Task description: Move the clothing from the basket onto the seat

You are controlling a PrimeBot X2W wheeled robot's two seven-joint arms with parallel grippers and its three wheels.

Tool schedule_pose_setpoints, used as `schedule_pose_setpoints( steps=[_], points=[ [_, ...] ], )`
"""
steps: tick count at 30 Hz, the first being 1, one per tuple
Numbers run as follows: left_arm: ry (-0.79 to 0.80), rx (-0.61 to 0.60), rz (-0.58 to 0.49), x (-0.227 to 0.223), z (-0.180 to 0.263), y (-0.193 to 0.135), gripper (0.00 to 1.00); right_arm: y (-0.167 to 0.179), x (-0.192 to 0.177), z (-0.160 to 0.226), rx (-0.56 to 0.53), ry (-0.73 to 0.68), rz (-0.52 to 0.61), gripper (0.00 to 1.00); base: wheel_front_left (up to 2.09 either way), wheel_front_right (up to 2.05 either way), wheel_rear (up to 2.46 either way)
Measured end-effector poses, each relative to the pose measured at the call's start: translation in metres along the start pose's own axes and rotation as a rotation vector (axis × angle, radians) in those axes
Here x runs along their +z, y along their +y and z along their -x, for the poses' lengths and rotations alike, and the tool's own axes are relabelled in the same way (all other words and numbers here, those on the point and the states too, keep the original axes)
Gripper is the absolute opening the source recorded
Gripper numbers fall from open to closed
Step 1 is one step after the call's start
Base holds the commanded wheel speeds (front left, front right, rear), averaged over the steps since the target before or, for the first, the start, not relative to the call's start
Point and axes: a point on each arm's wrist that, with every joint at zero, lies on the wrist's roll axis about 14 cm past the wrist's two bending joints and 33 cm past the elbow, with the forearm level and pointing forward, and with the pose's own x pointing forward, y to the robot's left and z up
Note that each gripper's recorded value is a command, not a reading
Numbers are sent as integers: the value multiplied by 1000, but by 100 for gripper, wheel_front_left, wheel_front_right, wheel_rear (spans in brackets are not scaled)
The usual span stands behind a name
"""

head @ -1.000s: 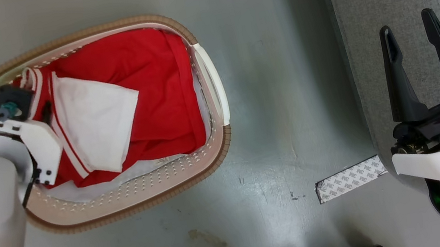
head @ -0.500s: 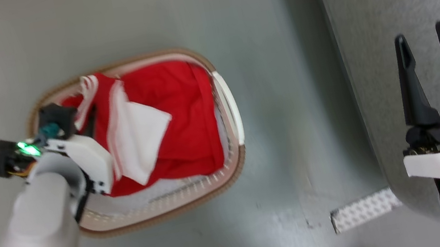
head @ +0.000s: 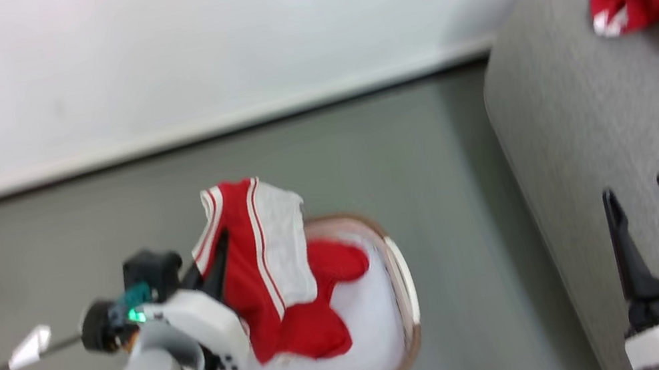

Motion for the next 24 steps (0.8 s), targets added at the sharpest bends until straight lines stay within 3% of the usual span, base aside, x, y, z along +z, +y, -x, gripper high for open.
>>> schedule_pose_setpoints(
  steps=[12, 20, 24],
  points=[
    [-291, 113, 5, 99, 115, -11, 0, 20, 43, 68, 48, -105, 25, 100, 0, 0, 0],
    [-375, 122, 2, 132, 157, -20, 0, 44, 50, 75, 120, -130, 21, 100, 0, 0, 0],
    [-402, 96, 10, 145, 166, -31, 0, 73, 48, 75, 208, -123, 41, 100, 0, 0, 0]
  ],
)
